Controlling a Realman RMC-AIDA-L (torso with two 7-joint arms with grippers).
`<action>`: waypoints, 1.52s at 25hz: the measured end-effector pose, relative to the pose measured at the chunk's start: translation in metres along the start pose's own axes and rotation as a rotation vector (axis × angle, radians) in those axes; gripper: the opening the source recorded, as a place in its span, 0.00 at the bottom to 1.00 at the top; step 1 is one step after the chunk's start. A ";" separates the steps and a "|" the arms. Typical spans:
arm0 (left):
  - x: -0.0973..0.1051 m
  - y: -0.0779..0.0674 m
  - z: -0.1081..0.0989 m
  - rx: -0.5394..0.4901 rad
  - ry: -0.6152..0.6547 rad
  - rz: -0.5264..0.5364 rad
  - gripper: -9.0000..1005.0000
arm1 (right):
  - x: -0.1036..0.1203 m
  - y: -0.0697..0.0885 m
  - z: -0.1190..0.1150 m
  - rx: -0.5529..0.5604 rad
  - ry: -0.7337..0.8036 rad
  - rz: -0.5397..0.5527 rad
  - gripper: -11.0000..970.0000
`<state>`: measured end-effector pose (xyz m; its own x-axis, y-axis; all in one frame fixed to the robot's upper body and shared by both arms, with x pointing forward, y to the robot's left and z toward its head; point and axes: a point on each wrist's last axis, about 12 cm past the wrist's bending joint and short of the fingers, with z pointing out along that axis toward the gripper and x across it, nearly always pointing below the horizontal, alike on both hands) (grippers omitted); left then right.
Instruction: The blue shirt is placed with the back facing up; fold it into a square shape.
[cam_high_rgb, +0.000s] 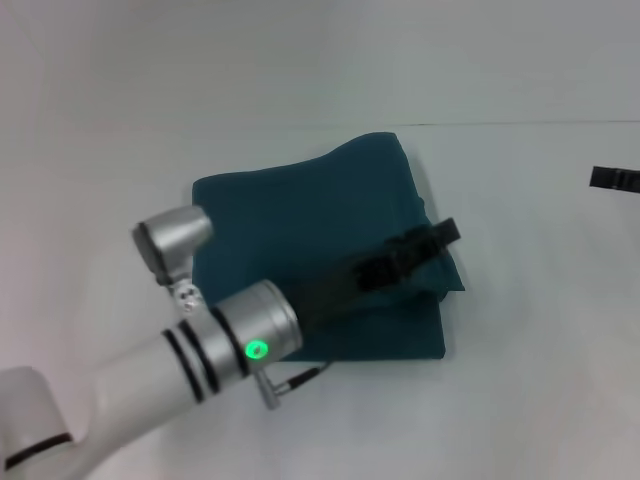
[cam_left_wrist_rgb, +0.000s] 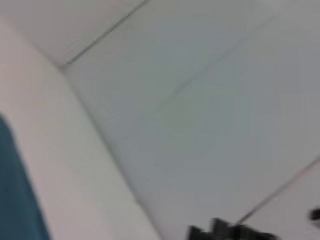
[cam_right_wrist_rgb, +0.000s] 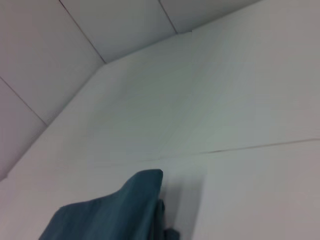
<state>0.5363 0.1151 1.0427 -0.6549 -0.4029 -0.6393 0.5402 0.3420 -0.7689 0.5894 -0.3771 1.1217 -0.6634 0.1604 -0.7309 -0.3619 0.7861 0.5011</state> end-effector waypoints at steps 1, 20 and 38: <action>-0.003 0.001 -0.004 0.011 -0.004 0.005 0.36 | -0.001 0.001 0.003 0.004 0.011 0.001 0.84; -0.064 0.023 -0.119 0.001 0.218 0.474 0.89 | 0.028 0.052 0.089 -0.088 0.176 0.158 0.83; -0.067 0.015 -0.132 0.077 0.373 0.581 0.90 | 0.041 0.060 0.114 -0.036 0.180 0.184 0.82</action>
<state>0.5190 0.2590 1.0751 -0.3786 0.1511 -0.9131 0.8852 0.3472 -0.3096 0.6156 -0.2553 1.0690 -0.8249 0.1870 -0.5335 -0.2455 0.7315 0.6361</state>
